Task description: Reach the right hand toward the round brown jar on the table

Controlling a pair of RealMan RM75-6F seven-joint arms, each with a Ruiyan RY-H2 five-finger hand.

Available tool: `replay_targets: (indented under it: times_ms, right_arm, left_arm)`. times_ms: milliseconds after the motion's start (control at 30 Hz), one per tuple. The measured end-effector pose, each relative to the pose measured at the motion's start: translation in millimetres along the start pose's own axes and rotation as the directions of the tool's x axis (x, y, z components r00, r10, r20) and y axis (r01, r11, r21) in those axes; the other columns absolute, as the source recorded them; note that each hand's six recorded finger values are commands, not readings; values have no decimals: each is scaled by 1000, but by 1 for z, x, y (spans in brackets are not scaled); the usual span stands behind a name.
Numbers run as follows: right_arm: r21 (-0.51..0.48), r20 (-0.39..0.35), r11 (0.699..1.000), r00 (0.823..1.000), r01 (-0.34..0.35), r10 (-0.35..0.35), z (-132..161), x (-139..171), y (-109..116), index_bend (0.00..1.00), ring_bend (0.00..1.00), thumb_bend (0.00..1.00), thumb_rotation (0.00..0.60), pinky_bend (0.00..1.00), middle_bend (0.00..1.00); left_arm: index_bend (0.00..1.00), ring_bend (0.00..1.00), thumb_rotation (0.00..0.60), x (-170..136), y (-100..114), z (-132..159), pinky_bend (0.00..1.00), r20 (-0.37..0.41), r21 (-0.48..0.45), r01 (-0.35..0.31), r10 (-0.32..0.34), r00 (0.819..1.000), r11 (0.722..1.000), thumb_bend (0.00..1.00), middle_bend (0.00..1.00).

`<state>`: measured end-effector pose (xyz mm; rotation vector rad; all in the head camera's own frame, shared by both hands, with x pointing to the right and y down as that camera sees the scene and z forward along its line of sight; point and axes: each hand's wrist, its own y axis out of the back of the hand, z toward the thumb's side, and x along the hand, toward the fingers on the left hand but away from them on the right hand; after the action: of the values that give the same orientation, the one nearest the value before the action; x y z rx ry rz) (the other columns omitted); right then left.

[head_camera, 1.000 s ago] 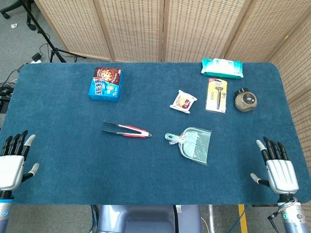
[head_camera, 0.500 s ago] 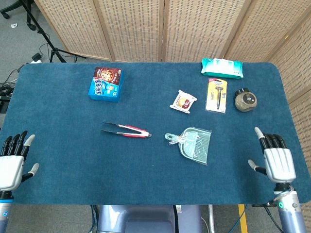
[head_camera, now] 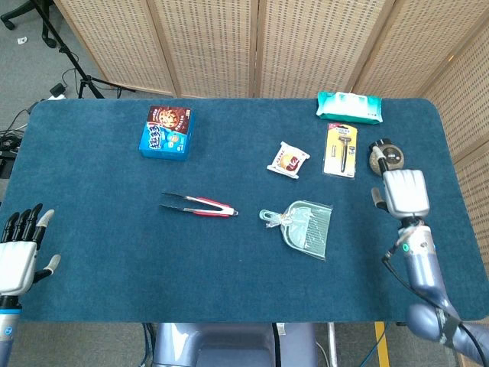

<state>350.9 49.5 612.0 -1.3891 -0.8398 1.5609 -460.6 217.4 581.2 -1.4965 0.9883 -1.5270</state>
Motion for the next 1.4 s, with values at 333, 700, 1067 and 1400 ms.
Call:
replay_targets:
  times_ms: [333, 700, 1067, 1400]
  right_arm:
    - [62, 58, 991, 991, -123, 119, 10, -77, -4, 0, 754, 517, 600, 599, 759]
    - [60, 98, 975, 974, -212, 206, 10, -104, -29, 0, 754, 517, 600, 599, 759]
    - [83, 74, 935, 937, -346, 340, 18, -104, -70, 0, 755, 517, 600, 599, 759]
    - [104, 78, 907, 913, -408, 401, 23, -104, -90, 0, 755, 517, 600, 599, 759]
  left_arm:
    - [0, 0, 600, 9, -8, -2, 0, -14, 21, 14, -14, 1000, 1000, 274, 0]
    - [0, 0, 600, 11, -9, -5, 0, -24, 15, 13, -13, 1000, 1000, 274, 0]
    - [0, 0, 600, 8, -8, 0, 0, -14, 29, 9, -9, 1000, 1000, 273, 0]
    - [0, 0, 600, 8, -9, -1, 0, -18, 29, 12, -12, 1000, 999, 273, 0]
